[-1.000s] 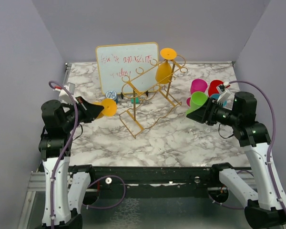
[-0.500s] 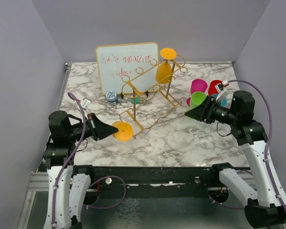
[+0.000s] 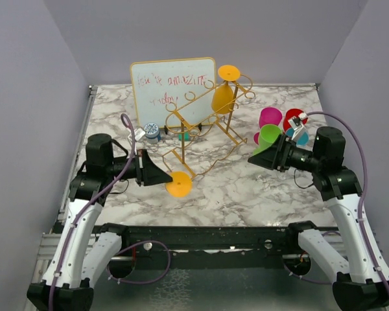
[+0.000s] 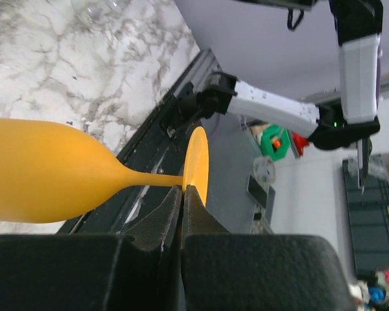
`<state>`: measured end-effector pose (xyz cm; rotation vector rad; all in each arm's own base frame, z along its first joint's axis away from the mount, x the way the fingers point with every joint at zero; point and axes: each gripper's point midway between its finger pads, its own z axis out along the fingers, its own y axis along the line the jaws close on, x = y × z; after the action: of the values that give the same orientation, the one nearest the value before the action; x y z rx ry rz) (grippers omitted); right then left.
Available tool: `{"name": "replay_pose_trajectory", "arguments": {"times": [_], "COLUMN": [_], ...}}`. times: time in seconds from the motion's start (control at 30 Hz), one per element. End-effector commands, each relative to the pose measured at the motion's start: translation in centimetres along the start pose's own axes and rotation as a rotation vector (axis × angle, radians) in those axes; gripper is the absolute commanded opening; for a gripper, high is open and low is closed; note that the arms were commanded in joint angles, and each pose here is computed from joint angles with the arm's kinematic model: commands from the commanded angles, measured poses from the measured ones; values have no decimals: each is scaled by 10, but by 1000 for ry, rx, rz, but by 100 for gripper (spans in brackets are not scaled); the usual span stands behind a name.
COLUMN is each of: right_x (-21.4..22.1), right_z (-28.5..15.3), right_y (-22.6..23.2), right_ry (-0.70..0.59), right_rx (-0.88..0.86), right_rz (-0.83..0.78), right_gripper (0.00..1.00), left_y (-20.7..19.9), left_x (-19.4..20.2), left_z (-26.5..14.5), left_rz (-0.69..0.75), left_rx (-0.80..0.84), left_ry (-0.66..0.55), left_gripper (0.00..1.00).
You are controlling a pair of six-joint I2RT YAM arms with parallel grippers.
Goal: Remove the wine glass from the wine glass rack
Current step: Place the wine glass at the center of the board.
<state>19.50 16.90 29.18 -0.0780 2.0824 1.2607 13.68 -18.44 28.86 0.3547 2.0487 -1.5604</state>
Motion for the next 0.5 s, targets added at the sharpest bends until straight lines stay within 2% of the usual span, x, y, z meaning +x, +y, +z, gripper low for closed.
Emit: {"name": "replay_pose_trajectory", "arguments": {"times": [0.0, 0.17, 0.47], "right_x": [11, 14, 34], "right_z": [3, 4, -1], "right_y": [7, 8, 26], "right_ry": [60, 72, 182], "right_rx": [-89, -113, -297], "right_rz": [36, 39, 49], "right_gripper": [66, 71, 82], "left_y": [-29, -63, -119], "left_x": [-6, -18, -3], "left_z": [15, 32, 63], "left_rz": [133, 206, 329], "left_rx": [76, 182, 403], "left_ry": [19, -9, 45], "left_gripper": [0, 0, 0]}}
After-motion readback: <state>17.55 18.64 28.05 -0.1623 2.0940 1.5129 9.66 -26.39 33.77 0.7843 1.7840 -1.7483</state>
